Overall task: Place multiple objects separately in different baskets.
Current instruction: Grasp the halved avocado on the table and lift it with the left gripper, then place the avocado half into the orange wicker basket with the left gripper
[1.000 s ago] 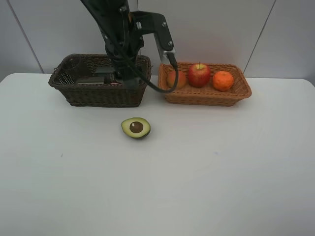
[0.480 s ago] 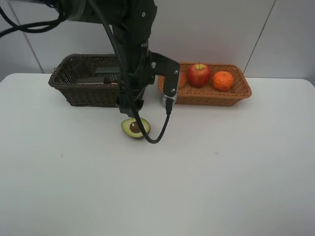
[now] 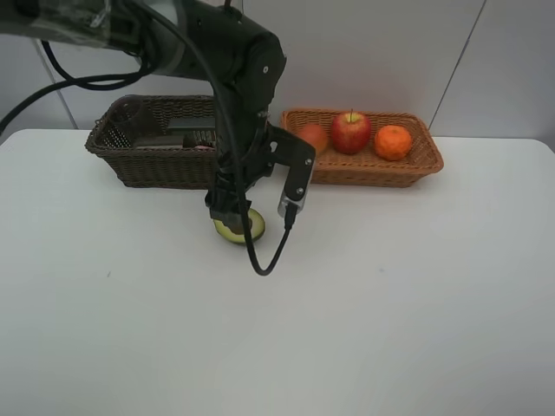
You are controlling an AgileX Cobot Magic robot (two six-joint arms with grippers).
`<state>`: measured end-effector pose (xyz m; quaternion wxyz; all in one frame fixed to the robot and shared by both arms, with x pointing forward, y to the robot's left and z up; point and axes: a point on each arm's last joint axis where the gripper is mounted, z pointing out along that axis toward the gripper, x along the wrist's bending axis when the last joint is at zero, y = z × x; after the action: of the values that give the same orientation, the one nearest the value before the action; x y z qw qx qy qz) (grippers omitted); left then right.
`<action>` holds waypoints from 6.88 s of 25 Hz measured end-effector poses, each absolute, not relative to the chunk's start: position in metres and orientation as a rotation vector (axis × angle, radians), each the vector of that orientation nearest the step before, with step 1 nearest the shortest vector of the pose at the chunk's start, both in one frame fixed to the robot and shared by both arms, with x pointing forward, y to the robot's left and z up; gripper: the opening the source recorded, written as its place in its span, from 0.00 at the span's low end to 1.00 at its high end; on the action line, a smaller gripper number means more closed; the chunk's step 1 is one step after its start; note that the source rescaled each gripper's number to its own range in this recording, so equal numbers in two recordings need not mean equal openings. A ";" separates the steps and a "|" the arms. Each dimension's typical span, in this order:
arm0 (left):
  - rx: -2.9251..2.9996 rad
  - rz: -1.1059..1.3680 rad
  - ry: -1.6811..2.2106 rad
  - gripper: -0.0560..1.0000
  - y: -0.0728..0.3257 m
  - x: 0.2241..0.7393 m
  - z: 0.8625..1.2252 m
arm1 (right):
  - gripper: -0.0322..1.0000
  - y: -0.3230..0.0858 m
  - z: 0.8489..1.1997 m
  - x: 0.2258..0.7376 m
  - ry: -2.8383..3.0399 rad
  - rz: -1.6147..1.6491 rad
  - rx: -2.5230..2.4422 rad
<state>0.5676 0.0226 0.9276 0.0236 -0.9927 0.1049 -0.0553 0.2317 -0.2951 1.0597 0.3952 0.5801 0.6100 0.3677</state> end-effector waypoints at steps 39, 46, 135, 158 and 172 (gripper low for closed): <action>-3.023 -0.106 0.563 0.98 0.017 0.575 0.865 | 1.00 -0.295 1.060 0.232 1.547 0.932 1.471; -3.020 -0.089 0.557 0.98 0.018 0.576 0.860 | 1.00 -0.295 1.060 0.232 1.547 0.932 1.471; -3.642 -1.201 -0.310 0.79 -0.074 0.657 0.943 | 1.00 -0.295 1.060 0.232 1.547 0.932 1.471; -3.635 -1.188 -0.317 0.79 -0.076 0.660 0.919 | 1.00 -0.295 1.060 0.232 1.547 0.932 1.471; -3.638 -1.184 -0.326 0.79 -0.076 0.660 0.919 | 1.00 -0.295 1.060 0.232 1.547 0.932 1.471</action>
<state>0.6601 -0.0762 0.9187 -0.3421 -0.8904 -0.0797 -0.2897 0.2317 -0.2951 1.0597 0.3952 0.5801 0.6100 0.3677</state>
